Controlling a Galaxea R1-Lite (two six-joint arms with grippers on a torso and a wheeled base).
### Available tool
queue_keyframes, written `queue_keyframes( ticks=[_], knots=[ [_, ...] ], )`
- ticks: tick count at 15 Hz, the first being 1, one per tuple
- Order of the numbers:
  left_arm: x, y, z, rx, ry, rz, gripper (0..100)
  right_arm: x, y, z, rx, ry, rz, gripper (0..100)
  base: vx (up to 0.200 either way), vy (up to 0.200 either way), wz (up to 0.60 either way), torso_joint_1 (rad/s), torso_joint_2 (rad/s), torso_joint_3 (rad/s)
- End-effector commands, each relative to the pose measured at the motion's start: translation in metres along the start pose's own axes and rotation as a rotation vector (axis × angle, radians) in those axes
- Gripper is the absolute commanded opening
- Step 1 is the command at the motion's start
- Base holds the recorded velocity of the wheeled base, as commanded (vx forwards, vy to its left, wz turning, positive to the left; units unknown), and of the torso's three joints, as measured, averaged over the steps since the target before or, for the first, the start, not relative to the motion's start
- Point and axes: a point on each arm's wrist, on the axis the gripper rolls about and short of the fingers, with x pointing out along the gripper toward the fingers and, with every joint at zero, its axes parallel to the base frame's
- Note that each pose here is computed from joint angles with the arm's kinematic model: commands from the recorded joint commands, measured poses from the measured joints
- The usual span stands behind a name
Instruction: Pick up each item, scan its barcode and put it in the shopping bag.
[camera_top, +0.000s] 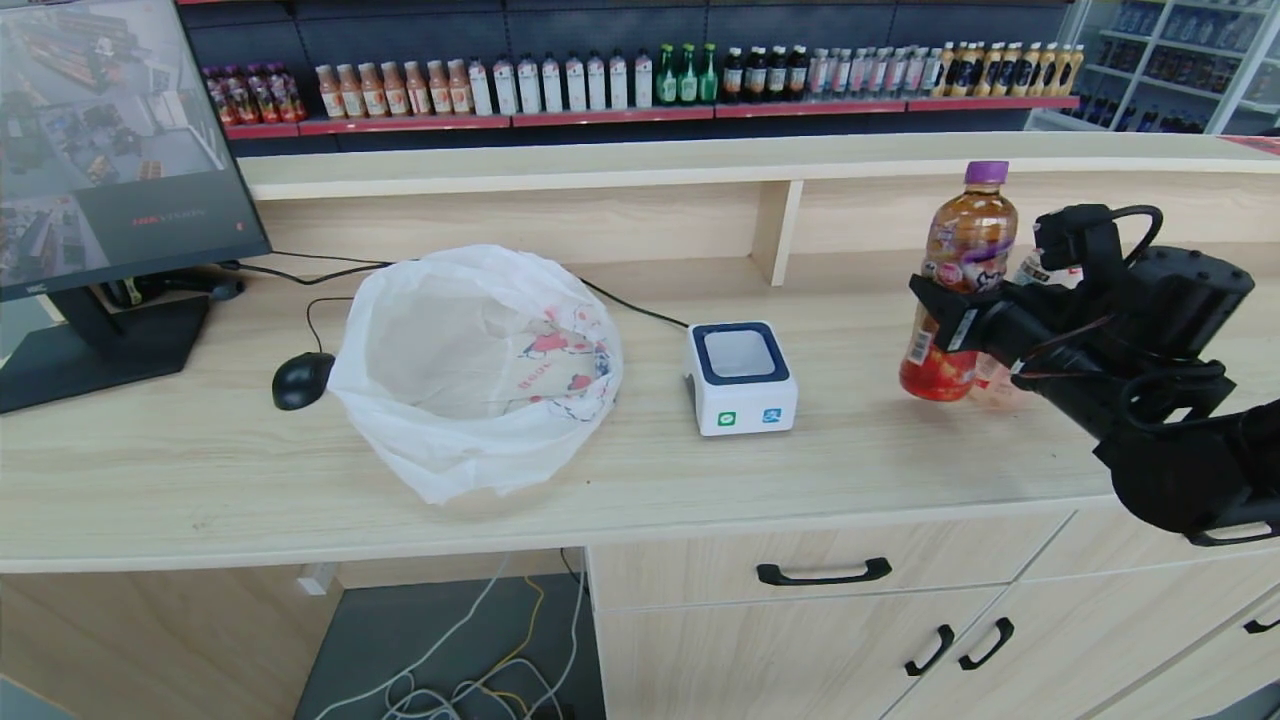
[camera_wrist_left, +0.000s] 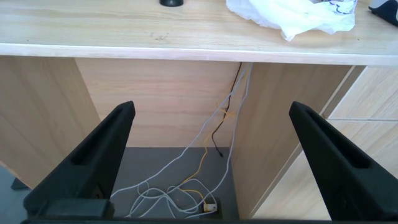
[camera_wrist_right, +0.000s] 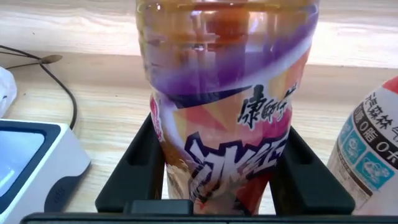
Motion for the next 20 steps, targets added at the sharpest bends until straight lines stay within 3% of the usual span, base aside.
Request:
queue_keyframes(
  ticks=[1,8,11,20],
  knots=[
    [0.0,0.0,0.0,0.0,0.0,0.001,100,-0.013,0.009,0.017,0.0,-0.035,0.025,0,0.0,0.0,0.0,0.0,0.0,0.0],
    [0.0,0.0,0.0,0.0,0.0,-0.001,100,-0.07,0.016,0.037,0.014,-0.057,0.049,0,0.0,0.0,0.0,0.0,0.0,0.0],
    [0.0,0.0,0.0,-0.002,0.0,0.001,100,-0.113,0.03,0.045,0.004,-0.061,0.108,0,0.0,0.0,0.0,0.0,0.0,0.0],
    [0.0,0.0,0.0,-0.002,0.0,0.001,100,-0.187,0.034,0.039,-0.032,-0.029,0.158,0,0.0,0.0,0.0,0.0,0.0,0.0]
  ],
)
